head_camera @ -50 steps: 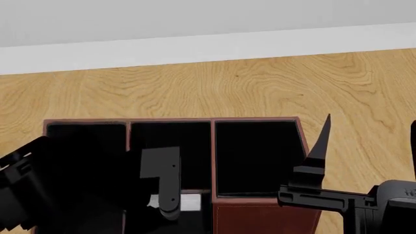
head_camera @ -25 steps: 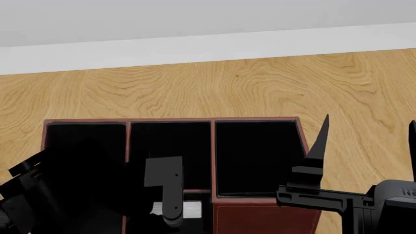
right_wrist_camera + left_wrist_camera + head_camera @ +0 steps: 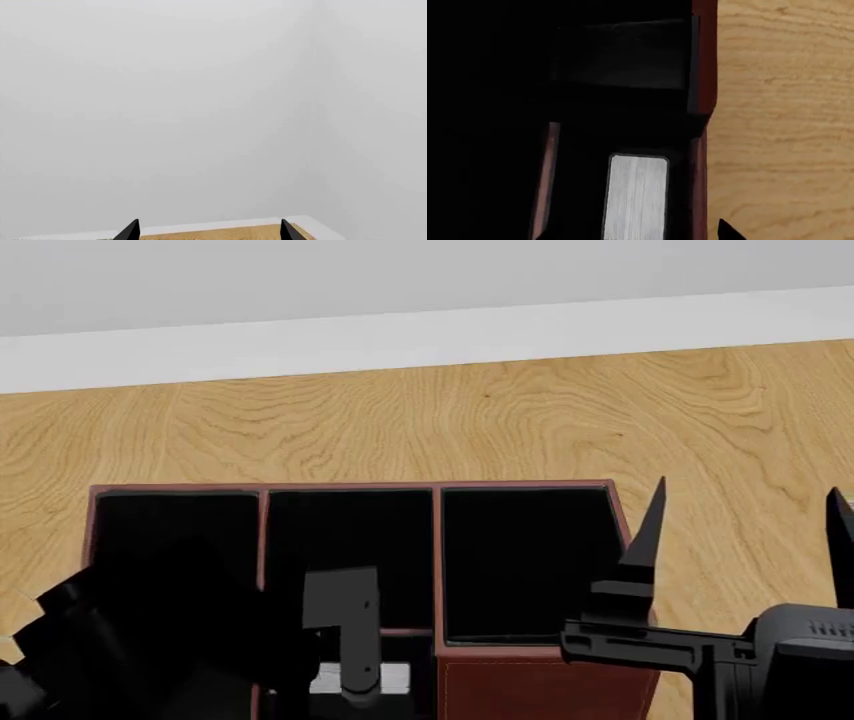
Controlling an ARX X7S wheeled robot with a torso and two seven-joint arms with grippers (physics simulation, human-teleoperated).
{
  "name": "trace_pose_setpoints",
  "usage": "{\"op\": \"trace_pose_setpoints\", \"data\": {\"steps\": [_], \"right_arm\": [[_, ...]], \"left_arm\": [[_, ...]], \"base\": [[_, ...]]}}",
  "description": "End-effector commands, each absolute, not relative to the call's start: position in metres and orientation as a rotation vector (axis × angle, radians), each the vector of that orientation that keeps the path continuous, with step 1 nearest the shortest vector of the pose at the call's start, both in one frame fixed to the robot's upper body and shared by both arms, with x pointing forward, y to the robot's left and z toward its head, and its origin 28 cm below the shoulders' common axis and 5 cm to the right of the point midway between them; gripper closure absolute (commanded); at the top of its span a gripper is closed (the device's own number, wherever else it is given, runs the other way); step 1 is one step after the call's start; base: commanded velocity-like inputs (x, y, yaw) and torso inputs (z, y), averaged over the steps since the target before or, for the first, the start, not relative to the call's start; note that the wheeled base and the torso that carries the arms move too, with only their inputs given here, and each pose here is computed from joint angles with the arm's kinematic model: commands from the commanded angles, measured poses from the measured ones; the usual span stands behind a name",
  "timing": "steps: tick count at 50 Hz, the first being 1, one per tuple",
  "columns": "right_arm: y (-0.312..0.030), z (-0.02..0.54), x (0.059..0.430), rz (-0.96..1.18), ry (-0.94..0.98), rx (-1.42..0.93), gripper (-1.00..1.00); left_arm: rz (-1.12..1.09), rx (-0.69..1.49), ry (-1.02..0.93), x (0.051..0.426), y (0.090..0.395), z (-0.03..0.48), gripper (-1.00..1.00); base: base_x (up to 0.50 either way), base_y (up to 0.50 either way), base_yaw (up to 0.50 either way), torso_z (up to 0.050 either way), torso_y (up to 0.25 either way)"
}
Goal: Pick up the book and place it in the back compartment of the caddy.
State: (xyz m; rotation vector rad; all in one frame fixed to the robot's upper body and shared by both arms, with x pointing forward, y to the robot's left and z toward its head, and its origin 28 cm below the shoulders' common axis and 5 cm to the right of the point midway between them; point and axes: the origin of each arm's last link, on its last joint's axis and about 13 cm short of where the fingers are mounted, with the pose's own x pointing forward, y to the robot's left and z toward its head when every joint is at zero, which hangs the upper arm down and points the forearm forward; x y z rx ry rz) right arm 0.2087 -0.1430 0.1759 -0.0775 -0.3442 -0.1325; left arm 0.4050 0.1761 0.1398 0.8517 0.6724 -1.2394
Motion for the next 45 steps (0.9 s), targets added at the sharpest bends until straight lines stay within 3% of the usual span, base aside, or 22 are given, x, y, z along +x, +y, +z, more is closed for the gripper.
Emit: {"op": "trace_pose_setpoints", "data": {"steps": [1, 45], "right_arm": [[-0.142, 0.175, 0.210, -0.127, -0.338, -0.078, -1.00], [-0.140, 0.177, 0.210, -0.118, -0.341, -0.075, -1.00]], "left_arm": [[-1.209, 0.834, 0.653, 0.408, 0.175, 0.142, -1.00], [-1.130, 0.774, 0.495, 0.407, 0.189, 0.194, -1.00]], "base": [[0.00, 0.00, 0.00, 0.000, 0.000], [0.00, 0.00, 0.00, 0.000, 0.000]]}}
